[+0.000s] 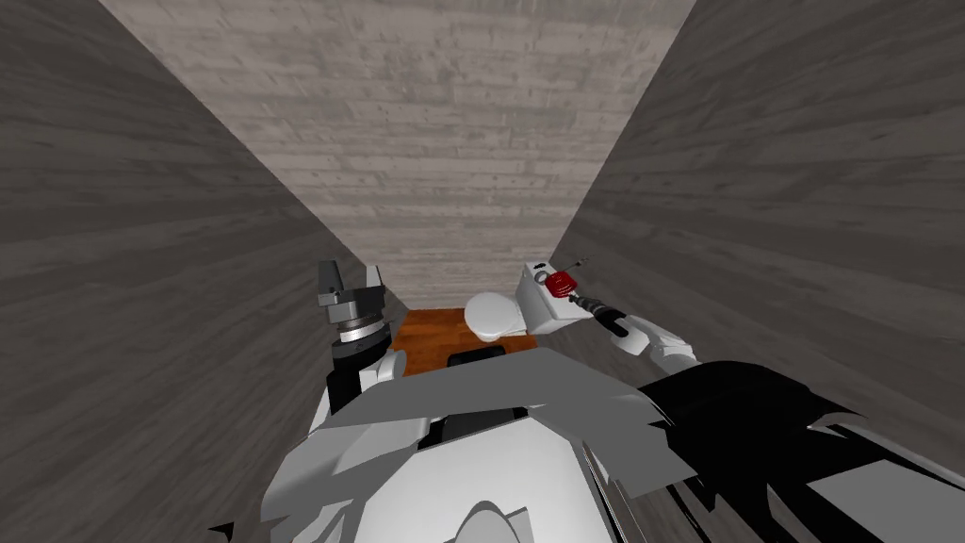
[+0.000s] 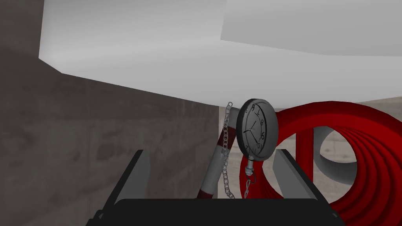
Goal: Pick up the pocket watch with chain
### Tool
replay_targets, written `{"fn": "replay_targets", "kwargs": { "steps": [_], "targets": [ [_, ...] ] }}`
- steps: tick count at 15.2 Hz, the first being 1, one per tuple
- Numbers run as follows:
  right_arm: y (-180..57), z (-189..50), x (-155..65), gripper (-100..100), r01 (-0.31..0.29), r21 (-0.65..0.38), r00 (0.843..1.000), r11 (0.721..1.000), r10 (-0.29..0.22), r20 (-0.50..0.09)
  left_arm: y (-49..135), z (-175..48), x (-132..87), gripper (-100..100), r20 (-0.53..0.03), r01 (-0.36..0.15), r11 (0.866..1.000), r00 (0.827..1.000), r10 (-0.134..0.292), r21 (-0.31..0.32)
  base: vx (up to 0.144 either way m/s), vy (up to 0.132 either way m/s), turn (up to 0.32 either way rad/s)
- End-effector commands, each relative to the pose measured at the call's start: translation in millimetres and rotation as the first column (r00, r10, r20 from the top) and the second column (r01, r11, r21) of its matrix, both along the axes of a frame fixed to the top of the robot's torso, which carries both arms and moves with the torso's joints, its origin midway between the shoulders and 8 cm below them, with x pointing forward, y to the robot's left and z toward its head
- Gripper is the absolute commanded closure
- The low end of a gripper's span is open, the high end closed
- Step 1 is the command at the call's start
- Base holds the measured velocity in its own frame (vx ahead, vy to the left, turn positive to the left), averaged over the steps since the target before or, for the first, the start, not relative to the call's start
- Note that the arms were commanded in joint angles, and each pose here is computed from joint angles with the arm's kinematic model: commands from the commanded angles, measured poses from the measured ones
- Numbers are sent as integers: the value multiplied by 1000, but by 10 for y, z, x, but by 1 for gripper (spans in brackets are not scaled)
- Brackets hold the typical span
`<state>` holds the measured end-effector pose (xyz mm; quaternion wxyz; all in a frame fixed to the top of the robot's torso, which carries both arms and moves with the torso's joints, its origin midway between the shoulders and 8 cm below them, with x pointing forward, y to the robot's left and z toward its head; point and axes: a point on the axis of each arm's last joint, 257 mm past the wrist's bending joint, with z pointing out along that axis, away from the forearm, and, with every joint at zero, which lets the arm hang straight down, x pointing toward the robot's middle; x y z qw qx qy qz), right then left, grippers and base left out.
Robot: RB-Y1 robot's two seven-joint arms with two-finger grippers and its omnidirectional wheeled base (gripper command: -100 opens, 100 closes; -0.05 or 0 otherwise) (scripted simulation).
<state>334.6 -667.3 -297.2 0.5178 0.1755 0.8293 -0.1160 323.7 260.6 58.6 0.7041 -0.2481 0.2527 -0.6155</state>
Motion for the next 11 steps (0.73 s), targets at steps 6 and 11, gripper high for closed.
{"fn": "replay_targets", "kwargs": {
  "steps": [6, 11],
  "targets": [
    [-409, -38, 44, -100, 127, 0, 992, 992, -127, -1, 0, 0, 0, 0, 0, 0, 1000, 1000, 0, 0, -144, -4, 242],
    [-339, -36, 53, 100, 103, 1, 995, 995, -103, -1, 1, -1, -1, 0, 0, 0, 1000, 1000, 0, 0, -35, 1, 34]
  ]
}}
